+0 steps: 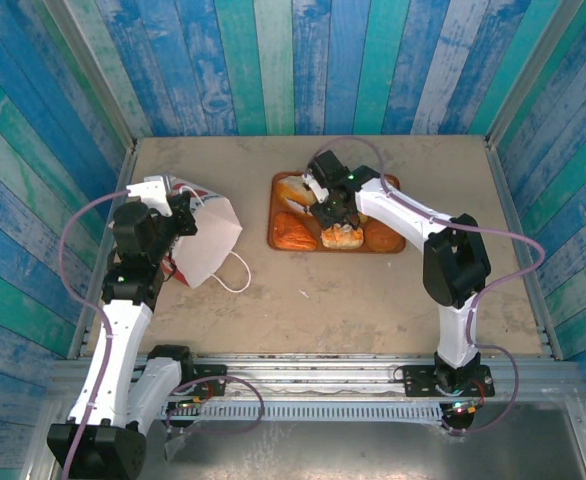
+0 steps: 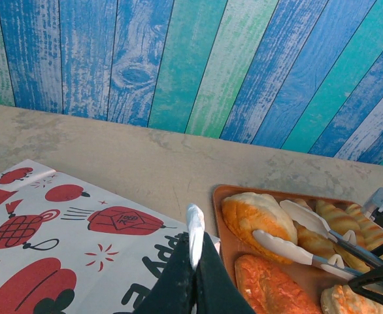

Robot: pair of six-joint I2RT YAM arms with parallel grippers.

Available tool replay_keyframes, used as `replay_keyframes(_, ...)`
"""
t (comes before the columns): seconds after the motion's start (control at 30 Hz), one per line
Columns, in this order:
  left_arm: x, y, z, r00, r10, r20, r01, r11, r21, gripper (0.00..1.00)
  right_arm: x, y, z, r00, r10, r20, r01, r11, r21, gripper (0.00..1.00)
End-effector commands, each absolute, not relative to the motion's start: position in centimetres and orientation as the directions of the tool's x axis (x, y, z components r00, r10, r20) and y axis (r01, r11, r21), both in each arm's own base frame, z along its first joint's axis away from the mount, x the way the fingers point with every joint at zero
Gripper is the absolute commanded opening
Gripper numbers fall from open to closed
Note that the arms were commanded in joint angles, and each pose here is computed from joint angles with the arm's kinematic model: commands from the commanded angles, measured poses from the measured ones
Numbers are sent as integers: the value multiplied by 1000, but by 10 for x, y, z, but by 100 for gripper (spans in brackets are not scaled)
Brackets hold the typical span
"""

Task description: Take the fake bread out of the paper bag

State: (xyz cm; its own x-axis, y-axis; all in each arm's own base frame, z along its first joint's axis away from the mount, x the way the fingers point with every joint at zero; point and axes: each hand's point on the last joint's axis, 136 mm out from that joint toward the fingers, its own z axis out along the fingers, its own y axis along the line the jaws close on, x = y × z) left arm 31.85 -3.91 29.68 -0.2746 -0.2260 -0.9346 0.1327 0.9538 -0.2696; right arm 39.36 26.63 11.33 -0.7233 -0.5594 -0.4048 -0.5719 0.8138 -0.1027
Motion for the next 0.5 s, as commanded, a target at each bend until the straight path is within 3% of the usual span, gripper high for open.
replay_keyframes(0.0, 317, -40, 311, -235, -223, -946, 154, 953, -263, 0, 398, 261, 131, -702, -571, -424, -574, 807, -136, 53)
replay_keyframes(0.47, 316, -41, 309, -232, -216, -948, 161, 953, -257, 0, 395, 263, 130, -678, -607, -414, -613, 778, -136, 53)
